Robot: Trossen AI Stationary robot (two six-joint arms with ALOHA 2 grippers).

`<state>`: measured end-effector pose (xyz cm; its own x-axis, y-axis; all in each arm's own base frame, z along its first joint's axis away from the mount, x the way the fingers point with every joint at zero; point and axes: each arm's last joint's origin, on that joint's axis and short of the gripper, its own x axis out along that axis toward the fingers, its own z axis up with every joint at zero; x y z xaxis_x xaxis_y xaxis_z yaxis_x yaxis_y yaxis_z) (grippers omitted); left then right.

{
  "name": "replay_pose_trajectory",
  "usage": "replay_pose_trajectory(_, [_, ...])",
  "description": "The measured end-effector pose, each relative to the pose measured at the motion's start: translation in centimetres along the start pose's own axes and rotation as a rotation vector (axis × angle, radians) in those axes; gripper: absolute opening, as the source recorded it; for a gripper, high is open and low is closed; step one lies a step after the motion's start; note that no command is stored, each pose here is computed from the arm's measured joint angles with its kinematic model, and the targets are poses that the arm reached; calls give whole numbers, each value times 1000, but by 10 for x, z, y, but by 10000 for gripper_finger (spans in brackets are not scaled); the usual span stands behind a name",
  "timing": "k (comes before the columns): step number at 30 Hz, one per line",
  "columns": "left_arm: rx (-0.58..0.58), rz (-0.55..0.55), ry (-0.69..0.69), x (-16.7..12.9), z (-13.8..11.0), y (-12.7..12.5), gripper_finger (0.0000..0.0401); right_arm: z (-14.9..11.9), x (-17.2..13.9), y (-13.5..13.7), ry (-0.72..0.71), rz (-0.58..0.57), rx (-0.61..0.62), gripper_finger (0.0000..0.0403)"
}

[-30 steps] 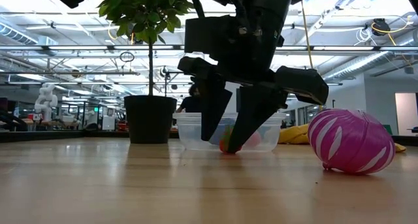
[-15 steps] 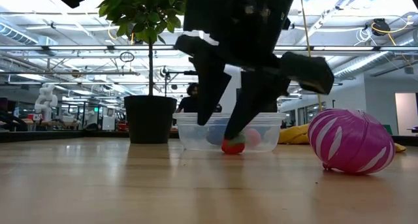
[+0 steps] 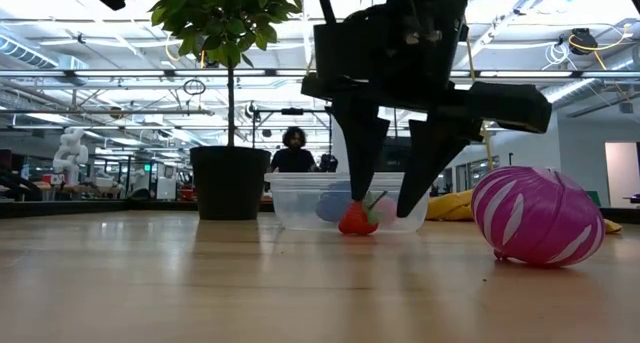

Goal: Pick and placing Produce into tupperware
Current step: Put the middle strawberry into the bin

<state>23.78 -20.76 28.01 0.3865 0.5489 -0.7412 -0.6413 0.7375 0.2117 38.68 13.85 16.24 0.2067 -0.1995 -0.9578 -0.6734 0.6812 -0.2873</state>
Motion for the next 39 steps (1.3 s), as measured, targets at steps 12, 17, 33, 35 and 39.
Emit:
replay_pose_trajectory(12, [-4,-7,-3,0,0,-1,177,2,0,-3,-30,-15,-39,189])
replay_pose_trajectory(17, [-8,-12,-3,0,0,-1,177,-1,2,-9,-27,-15,-25,189])
replay_pose_trajectory(33, [-3,-15,-3,0,0,-2,177,-3,4,-14,-21,-14,-5,189])
replay_pose_trajectory(35, [-5,-16,-3,0,0,-2,177,-3,4,-14,-21,-14,-5,189])
replay_pose_trajectory(39, [-8,-19,-4,0,0,-2,177,-3,4,-14,-21,-14,-4,189])
